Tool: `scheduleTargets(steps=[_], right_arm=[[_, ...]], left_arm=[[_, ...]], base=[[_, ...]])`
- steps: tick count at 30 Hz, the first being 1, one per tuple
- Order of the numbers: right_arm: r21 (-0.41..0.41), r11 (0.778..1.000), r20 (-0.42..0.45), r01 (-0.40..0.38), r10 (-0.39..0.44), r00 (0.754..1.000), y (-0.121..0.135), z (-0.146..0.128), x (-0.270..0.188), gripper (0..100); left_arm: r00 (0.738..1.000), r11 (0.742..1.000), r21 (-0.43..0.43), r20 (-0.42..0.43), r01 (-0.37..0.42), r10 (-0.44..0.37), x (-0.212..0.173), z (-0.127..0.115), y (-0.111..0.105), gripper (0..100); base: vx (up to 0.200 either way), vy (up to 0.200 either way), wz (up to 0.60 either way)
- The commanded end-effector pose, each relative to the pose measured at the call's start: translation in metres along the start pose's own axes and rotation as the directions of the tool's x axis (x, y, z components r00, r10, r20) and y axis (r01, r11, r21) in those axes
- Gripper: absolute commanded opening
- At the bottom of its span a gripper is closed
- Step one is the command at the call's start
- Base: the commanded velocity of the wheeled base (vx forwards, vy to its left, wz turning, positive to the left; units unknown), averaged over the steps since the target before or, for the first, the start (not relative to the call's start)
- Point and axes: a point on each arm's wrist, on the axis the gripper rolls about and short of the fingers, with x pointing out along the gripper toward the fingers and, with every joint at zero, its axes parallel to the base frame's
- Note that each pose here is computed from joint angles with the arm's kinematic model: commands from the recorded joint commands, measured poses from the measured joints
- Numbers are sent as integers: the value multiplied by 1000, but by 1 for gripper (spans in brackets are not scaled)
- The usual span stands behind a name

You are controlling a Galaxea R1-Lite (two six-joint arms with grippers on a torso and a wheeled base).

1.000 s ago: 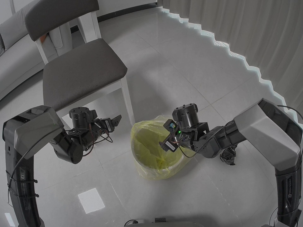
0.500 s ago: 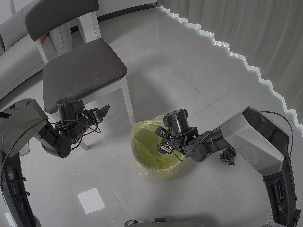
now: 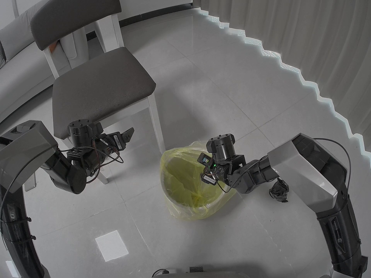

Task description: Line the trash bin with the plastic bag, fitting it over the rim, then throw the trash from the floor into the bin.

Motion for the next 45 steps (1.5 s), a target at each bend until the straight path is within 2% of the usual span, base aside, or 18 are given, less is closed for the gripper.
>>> scheduleTargets(steps=[1, 13, 18, 22, 36, 45], right_arm=[[0, 1000, -3, -1, 1, 1000, 2, -1, 2, 0], [4, 1000, -5, 26, -26, 1000, 1, 5, -3, 0], [20, 998, 33, 65, -65, 997, -14, 21, -12, 0], [33, 996, 26, 88, -89, 996, -24, 24, -11, 0], [91, 983, -25, 159, -157, 987, -47, 10, 8, 0], [112, 983, -49, 144, -139, 989, -37, 1, 19, 0]], left_arm=[[1000, 1000, 1, 5, 0, 0, -1, 2, 0, 100], [1000, 1000, 0, 0, -5, 5, -2, 0, 1, 100], [1000, 1000, 0, 5, -6, 6, -3, 1, 2, 100], [1000, 1000, 0, -2, -8, 8, -5, -1, 2, 100], [1000, 1000, 1, -16, -11, 11, -11, -7, 3, 100], [1000, 1000, 1, -10, -8, 8, -19, -4, 2, 100]], base=[[0, 0, 0], [0, 0, 0], [0, 0, 0], [0, 0, 0], [0, 0, 0], [0, 0, 0]])
